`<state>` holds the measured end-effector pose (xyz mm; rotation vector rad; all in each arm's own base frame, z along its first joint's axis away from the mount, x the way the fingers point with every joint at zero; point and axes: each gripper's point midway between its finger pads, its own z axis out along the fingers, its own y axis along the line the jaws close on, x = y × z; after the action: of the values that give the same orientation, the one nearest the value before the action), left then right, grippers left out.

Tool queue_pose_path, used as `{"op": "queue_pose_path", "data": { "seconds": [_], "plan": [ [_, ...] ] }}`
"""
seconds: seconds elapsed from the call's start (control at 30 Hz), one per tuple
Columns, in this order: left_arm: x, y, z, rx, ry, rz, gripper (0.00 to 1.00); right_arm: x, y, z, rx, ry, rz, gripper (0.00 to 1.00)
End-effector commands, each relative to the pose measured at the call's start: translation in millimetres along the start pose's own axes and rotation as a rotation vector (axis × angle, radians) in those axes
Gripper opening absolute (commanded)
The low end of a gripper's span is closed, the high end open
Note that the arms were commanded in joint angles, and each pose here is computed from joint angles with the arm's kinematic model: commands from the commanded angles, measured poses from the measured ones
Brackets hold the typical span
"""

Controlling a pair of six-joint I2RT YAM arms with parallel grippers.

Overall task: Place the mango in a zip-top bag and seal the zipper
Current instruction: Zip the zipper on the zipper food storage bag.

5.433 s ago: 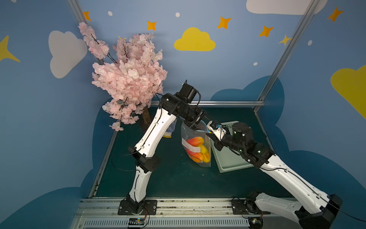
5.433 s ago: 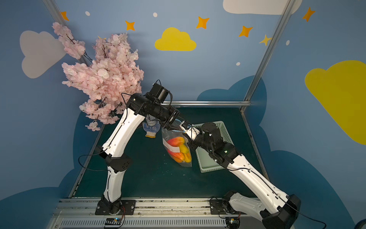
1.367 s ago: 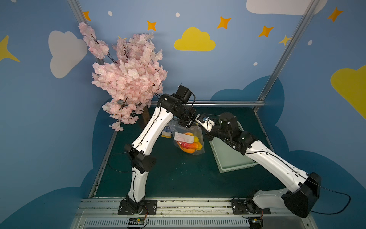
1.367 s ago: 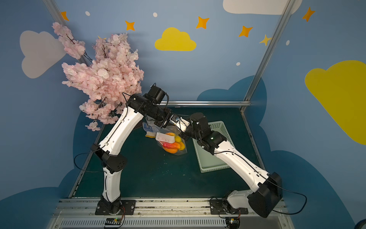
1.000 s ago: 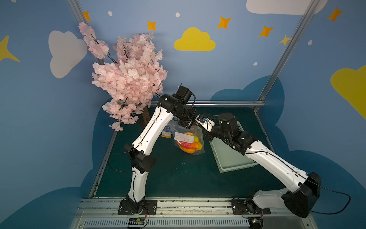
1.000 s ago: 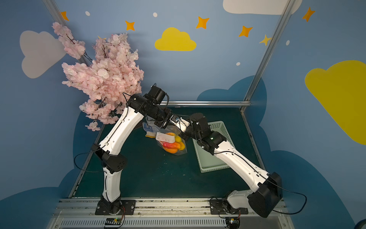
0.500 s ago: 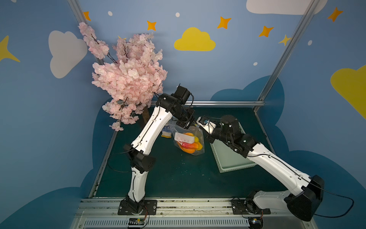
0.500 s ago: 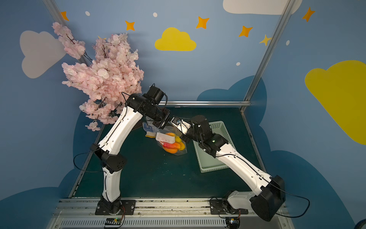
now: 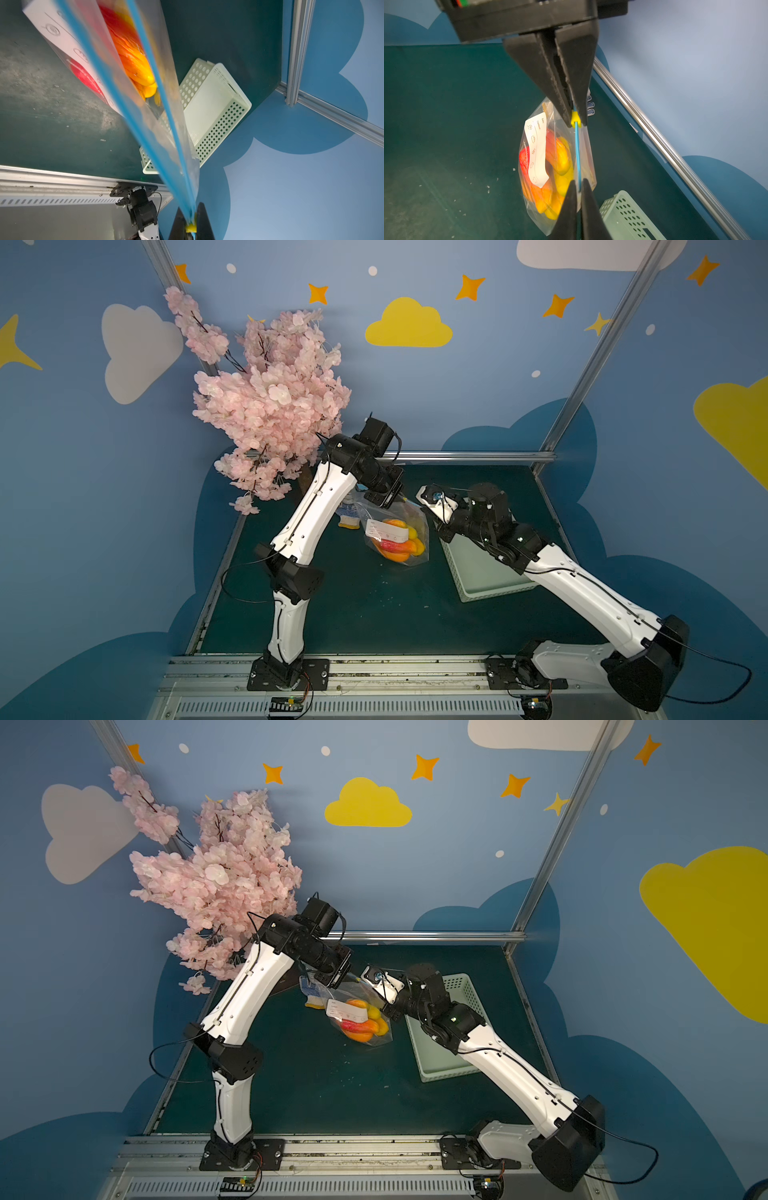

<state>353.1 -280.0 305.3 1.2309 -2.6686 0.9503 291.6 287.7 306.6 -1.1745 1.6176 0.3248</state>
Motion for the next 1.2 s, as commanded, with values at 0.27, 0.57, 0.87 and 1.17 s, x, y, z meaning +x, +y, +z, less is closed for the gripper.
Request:
{"op": "queue_pose_path", "data": {
  "seconds": [0.27, 0.57, 0.87, 1.17],
  "plan": [
    [2, 2, -1, 0.000, -0.023, 0.000, 0.03, -16, -3, 17, -0.029, -0.001, 0.033, 0.36],
    [4, 1, -4, 0.011, -0.023, 0.004, 0.03, -12, -3, 31, -0.041, 0.022, 0.054, 0.23],
    [5, 0, -3, 0.011, -0.017, 0.011, 0.03, -18, -5, 31, -0.035, -0.004, 0.059, 0.00],
    [-27, 11, -14, -0.009, -0.096, 0.003, 0.03, -9, -11, 3, 0.025, 0.003, 0.045, 0.00]
  ]
}}
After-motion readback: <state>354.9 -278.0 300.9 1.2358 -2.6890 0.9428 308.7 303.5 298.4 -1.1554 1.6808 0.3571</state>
